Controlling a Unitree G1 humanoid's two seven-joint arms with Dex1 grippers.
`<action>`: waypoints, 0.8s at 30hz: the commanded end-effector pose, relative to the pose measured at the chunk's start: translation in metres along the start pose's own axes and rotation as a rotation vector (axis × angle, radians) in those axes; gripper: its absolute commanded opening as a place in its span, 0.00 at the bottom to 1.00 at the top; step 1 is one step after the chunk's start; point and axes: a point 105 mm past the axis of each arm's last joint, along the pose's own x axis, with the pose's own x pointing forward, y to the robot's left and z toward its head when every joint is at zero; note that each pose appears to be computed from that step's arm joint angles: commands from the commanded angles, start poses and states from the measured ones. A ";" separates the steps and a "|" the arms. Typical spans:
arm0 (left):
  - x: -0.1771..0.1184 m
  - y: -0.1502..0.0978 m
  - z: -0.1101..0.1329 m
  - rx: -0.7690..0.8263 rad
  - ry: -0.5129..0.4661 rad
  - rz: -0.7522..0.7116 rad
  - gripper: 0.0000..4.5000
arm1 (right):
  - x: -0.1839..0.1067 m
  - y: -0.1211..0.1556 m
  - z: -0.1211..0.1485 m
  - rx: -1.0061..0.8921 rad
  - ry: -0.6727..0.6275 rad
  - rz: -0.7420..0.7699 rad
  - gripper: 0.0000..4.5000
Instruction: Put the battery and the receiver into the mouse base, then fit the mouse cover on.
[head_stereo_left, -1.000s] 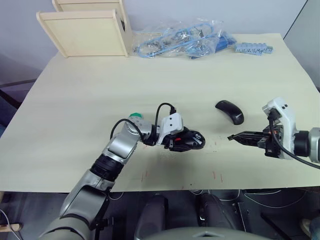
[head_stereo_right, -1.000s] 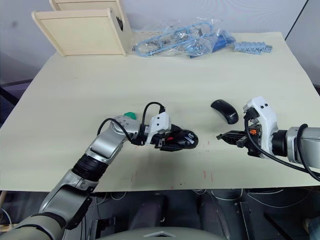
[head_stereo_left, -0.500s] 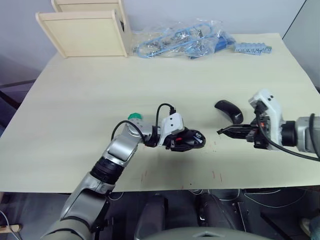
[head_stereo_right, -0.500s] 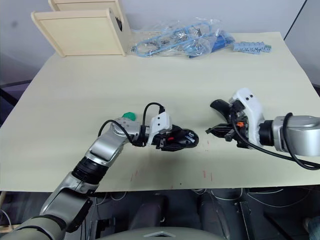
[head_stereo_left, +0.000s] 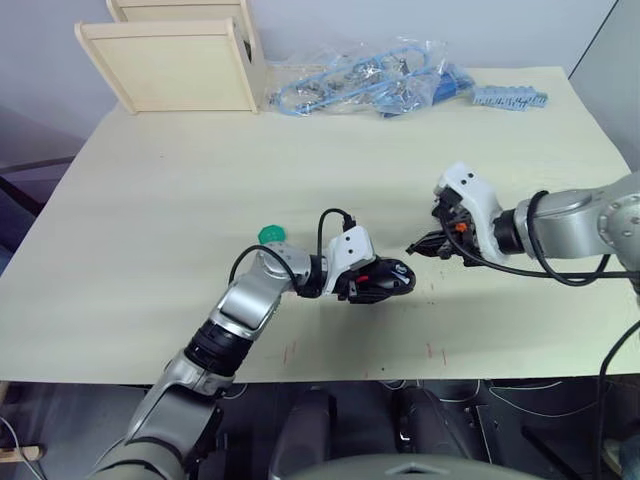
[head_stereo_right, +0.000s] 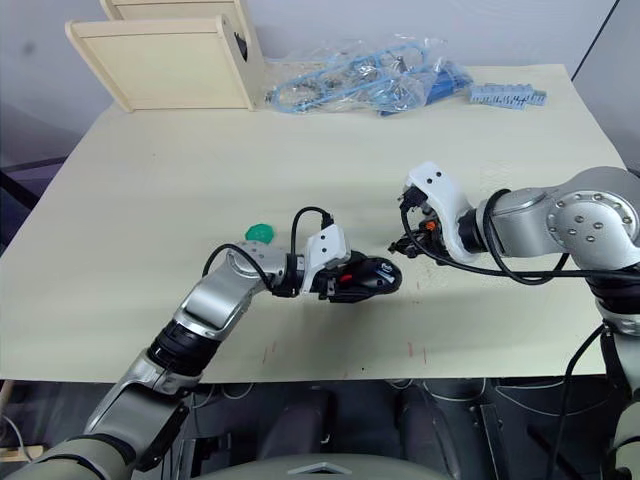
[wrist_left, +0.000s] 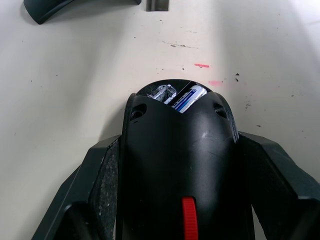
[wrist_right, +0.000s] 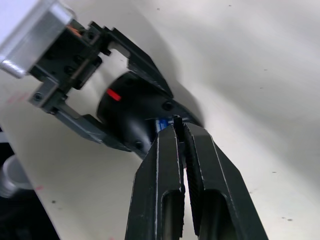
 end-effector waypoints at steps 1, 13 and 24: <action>0.004 0.002 0.002 0.024 0.012 -0.008 0.65 | 0.001 0.000 0.009 -0.049 0.005 -0.001 0.00; 0.006 0.004 0.000 0.027 0.019 -0.010 0.65 | 0.018 0.004 0.008 -0.168 0.141 0.014 0.00; 0.008 0.004 0.000 0.025 0.021 -0.011 0.65 | 0.029 0.004 0.007 -0.220 0.178 0.028 0.00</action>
